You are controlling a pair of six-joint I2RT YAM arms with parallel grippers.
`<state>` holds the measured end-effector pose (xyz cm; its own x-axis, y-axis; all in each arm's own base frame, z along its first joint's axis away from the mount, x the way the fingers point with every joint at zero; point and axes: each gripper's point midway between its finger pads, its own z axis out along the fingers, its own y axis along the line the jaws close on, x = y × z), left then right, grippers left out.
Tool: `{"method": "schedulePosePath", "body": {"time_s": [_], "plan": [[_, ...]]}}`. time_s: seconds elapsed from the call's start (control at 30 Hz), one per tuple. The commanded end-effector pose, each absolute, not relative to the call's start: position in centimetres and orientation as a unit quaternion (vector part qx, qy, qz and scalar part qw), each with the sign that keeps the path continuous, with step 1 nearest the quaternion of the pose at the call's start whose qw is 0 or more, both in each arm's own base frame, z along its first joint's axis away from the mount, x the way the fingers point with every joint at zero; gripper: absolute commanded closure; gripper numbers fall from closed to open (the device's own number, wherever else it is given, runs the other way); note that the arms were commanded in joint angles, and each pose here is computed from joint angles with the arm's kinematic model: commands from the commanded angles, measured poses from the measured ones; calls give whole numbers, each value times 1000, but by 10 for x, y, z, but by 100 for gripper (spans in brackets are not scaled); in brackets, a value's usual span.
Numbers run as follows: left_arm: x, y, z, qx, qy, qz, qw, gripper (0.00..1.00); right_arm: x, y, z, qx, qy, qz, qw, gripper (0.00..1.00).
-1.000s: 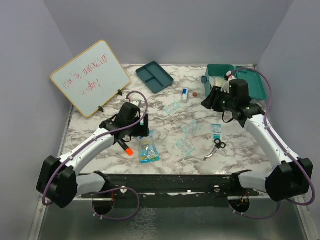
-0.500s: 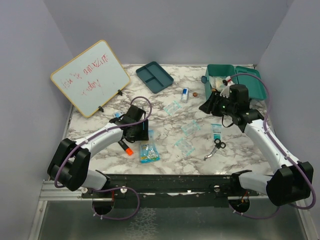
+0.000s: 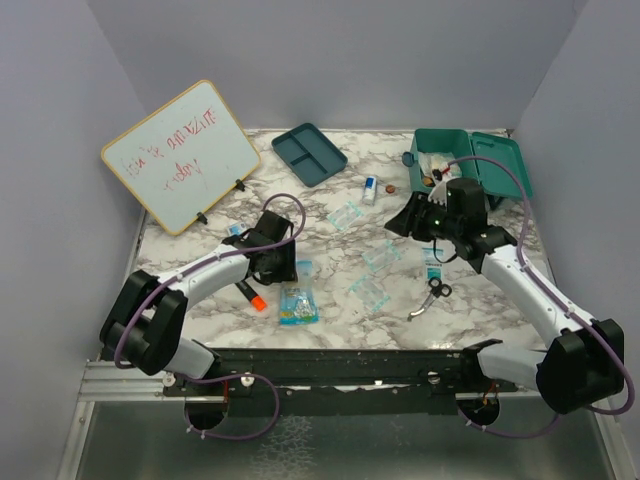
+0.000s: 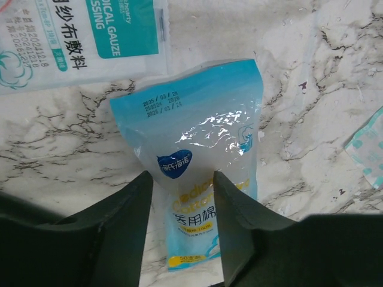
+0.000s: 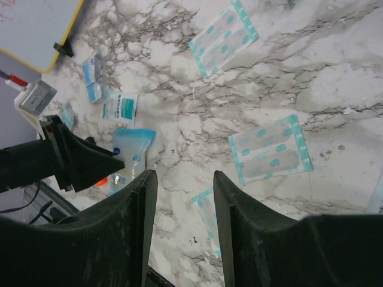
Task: Organize the medicine kit
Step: Pick up the medical item at the center of the board.
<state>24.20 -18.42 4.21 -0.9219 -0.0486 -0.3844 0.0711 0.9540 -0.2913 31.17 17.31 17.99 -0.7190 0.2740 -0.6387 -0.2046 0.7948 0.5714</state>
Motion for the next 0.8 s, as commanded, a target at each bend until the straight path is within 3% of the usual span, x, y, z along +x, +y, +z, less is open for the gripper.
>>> {"method": "schedulePosePath", "body": {"time_s": [0.0,0.13,0.3,0.53,0.77], "plan": [[234,-194,32,5,968,-178,176,61,309,192,193,6,860,339,382,53],[235,-200,38,10,964,-195,180,85,304,205,200,-5,854,356,380,53],[236,-213,57,26,953,-235,189,100,297,219,202,-13,848,377,373,52],[244,-238,102,28,924,-312,219,100,284,245,199,-27,837,414,357,50],[260,-257,175,2,869,-398,296,100,279,261,201,-24,829,432,354,46]]}}
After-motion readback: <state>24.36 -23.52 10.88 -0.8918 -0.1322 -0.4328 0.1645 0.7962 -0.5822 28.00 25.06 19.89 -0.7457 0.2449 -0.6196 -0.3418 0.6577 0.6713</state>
